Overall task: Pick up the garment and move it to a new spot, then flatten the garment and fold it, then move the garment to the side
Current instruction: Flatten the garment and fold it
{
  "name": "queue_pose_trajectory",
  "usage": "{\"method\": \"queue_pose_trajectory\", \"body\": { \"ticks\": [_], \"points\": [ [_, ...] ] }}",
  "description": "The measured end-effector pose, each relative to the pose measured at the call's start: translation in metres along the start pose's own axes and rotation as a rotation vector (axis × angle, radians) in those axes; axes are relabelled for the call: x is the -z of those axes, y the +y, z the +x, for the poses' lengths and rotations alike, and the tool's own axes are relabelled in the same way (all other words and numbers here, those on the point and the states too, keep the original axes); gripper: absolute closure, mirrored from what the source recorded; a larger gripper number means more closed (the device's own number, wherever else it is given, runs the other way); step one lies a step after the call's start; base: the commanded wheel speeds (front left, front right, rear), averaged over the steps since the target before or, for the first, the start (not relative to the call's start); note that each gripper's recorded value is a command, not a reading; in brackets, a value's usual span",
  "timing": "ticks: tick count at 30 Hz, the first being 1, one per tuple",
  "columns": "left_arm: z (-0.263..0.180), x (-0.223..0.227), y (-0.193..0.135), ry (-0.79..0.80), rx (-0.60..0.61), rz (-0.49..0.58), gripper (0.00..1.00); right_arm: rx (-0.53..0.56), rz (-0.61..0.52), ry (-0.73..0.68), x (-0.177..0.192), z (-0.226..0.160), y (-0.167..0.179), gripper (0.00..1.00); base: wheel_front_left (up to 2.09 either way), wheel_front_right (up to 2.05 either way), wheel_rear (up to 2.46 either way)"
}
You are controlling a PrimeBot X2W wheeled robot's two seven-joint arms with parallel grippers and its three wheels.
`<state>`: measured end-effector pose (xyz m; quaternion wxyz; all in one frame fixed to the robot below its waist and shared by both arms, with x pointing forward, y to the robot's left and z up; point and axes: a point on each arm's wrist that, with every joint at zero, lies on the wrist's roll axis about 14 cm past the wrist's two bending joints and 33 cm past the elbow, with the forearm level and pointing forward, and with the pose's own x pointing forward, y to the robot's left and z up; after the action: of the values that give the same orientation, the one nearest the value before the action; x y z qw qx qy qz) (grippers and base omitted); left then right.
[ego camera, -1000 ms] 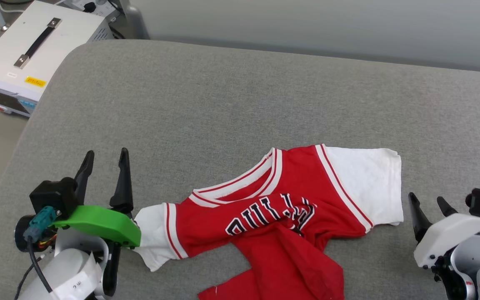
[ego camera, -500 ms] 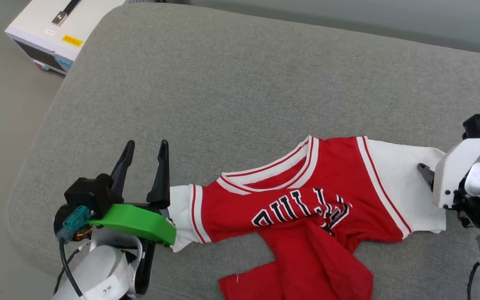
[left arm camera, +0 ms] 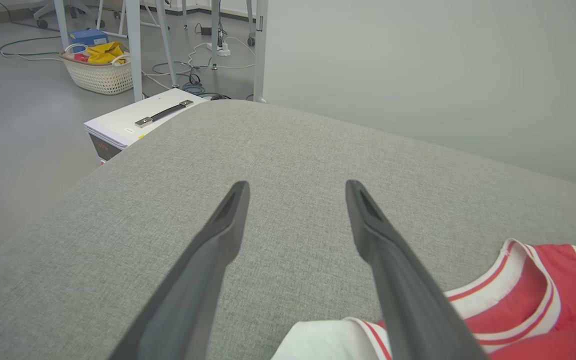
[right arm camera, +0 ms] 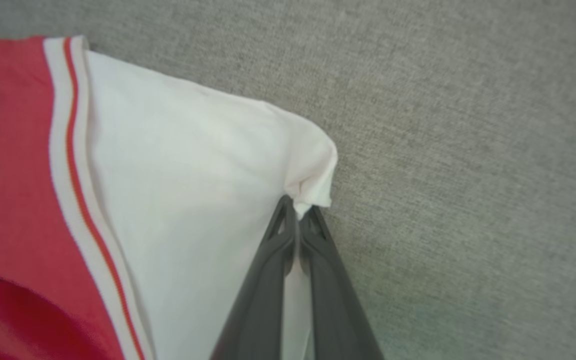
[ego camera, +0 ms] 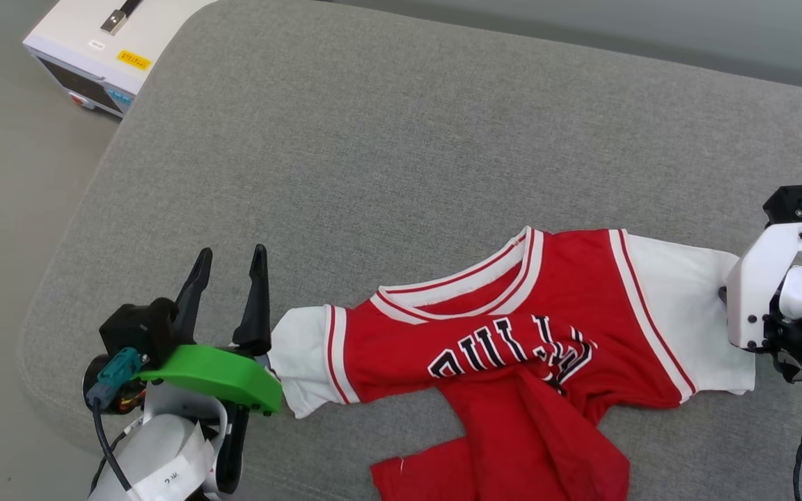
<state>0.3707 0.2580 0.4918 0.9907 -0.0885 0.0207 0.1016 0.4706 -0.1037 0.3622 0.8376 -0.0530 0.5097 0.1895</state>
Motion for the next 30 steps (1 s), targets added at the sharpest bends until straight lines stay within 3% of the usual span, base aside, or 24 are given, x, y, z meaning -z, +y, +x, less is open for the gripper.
{"method": "queue_pose_trajectory", "body": {
  "ticks": [6, 13, 20, 30],
  "points": [
    [-0.008, 0.008, 0.017, 0.057, -0.024, 0.009, 0.0, 0.049, 0.081, -0.154, -0.011, -0.029, -0.024, 1.0, 0.0, 0.0, 0.0],
    [-0.011, 0.025, 0.024, 0.234, 0.037, 0.019, 0.0, 0.17, 0.182, -0.272, 0.015, -0.078, -0.064, 1.0, 0.0, 0.0, 0.0],
    [-0.011, 0.052, 0.006, 0.492, 0.186, 0.025, 0.0, 0.196, 0.259, -0.325, 0.047, -0.104, -0.063, 1.0, 0.0, 0.0, 0.0],
    [0.031, 0.074, -0.023, 0.694, 0.317, 0.038, 0.0, 0.196, 0.302, -0.36, 0.053, -0.107, -0.056, 1.0, 0.0, 0.0, 0.0]
  ]
}}
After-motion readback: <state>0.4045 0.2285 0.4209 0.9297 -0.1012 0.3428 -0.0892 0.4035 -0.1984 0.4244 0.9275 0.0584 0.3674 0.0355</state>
